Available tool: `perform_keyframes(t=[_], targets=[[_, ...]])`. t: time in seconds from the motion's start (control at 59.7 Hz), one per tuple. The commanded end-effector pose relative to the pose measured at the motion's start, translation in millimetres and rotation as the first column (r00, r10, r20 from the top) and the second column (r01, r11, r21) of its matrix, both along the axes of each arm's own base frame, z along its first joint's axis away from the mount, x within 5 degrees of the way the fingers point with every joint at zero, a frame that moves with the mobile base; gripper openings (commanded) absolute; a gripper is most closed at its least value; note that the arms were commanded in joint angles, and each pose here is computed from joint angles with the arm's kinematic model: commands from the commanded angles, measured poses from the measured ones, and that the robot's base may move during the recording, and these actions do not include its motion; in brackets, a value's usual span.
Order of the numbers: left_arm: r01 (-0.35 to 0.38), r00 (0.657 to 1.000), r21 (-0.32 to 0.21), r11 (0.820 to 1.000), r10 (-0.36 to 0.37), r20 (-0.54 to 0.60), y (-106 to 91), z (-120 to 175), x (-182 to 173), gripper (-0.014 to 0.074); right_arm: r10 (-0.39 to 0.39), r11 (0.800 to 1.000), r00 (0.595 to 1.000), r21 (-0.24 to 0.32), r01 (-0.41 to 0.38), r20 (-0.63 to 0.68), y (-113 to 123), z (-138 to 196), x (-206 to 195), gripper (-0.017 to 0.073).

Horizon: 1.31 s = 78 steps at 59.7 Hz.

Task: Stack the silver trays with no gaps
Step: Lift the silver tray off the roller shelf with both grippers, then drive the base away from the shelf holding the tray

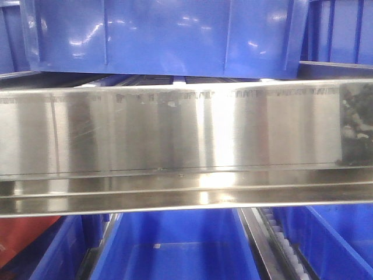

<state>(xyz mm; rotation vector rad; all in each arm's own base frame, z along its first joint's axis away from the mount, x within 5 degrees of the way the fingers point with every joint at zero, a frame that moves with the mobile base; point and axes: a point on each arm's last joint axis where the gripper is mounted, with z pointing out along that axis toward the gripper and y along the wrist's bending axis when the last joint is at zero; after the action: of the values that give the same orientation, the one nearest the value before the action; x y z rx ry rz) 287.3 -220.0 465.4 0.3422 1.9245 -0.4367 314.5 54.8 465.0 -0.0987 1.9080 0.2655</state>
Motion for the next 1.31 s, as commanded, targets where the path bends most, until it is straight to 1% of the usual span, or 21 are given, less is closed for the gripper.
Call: perform_keyframes(t=[0.0, 1.29], targets=[[0.068, 0.996, -0.113, 0.991, -0.061, 0.067, -5.5, 18.7, -12.8, -0.0019, 0.026, 0.996, 0.998, 0.086, -0.032, 0.060, 8.4, 11.3, -3.0, -0.0080], [0.065, 0.996, -0.107, 0.992, -0.058, 0.073, -4.2, 19.8, -13.6, -0.0019, 0.027, 0.996, 0.998, 0.085, -0.031, 0.054, 8.7, 9.5, -1.0, -0.0080]])
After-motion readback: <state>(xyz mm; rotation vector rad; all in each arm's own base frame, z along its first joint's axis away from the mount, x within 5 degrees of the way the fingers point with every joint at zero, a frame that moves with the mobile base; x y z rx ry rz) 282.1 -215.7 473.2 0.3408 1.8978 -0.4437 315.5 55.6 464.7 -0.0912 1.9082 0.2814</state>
